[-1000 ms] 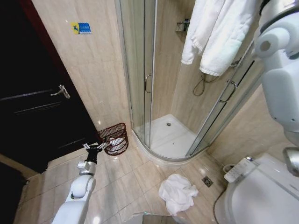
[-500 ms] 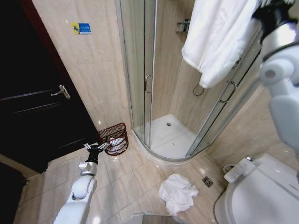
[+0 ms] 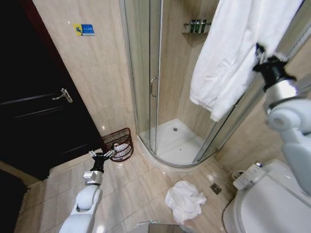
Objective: Discard the used towel into the hamper.
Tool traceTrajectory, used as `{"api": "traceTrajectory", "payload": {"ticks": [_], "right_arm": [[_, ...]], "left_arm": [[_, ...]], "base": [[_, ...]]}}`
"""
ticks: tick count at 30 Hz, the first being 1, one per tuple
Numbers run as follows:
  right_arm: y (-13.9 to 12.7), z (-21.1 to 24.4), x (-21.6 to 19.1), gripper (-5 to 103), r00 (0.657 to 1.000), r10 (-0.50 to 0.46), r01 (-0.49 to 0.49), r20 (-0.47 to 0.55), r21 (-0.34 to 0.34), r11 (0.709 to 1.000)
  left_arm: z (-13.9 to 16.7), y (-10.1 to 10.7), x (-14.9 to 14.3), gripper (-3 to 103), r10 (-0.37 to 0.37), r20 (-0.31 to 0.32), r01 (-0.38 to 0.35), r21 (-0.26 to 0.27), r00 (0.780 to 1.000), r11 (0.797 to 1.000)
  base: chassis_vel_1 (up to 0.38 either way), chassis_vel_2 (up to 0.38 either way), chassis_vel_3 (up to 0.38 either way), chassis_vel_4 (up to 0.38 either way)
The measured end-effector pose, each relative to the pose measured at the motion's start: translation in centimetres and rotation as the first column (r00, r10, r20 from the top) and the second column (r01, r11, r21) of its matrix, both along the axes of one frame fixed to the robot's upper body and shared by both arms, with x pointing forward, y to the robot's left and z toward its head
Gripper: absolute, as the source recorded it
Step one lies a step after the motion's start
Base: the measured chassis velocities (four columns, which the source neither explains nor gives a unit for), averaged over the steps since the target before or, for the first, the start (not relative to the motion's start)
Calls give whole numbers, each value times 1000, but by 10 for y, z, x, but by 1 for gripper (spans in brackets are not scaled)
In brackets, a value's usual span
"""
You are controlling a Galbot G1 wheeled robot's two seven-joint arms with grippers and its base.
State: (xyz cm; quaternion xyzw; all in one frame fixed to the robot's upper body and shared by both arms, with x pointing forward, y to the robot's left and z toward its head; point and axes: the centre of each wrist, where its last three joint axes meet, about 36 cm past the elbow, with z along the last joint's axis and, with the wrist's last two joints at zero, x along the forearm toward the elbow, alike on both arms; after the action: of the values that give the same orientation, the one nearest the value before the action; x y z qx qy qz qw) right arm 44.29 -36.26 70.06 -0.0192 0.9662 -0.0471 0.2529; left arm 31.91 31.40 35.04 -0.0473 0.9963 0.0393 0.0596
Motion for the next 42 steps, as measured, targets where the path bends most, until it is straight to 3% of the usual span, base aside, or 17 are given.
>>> {"api": "traceTrajectory", "payload": {"ticks": [3, 11, 22, 27, 34, 42], "right_arm": [[12, -38, -8, 4, 999, -4, 5, -52, 6, 1000], [30, -81, -18, 4, 993, -10, 19, -119, 74, 997], [60, -172, -40, 4, 979, -19, 48, -201, 141, 989], [81, -216, -45, 4, 968, -36, 84, -249, 187, 979], [102, -265, -64, 4, 947, -51, 113, -317, 181, 977], [127, -298, -134, 4, 916, -107, 181, -385, 160, 970]], "left_arm": [[-2, -2, -3, 100, -1, 0, 1, -3, 1000, 1000], [-1, 0, -3, 100, 1, 7, -1, -1, 1000, 1000], [-2, 17, -5, 100, 16, 10, -16, -1, 1000, 1000], [-14, 10, -3, 100, 1, 0, -1, -14, 1000, 1000], [-16, -1, -4, 100, -24, -4, 24, -29, 1000, 999], [-6, -11, -12, 100, -93, -12, 92, -67, 996, 993]], "base": [[0, 0, 0, 0], [0, 0, 0, 0], [0, 0, 0, 0], [0, 0, 0, 0], [0, 0, 0, 0], [0, 0, 0, 0]]}}
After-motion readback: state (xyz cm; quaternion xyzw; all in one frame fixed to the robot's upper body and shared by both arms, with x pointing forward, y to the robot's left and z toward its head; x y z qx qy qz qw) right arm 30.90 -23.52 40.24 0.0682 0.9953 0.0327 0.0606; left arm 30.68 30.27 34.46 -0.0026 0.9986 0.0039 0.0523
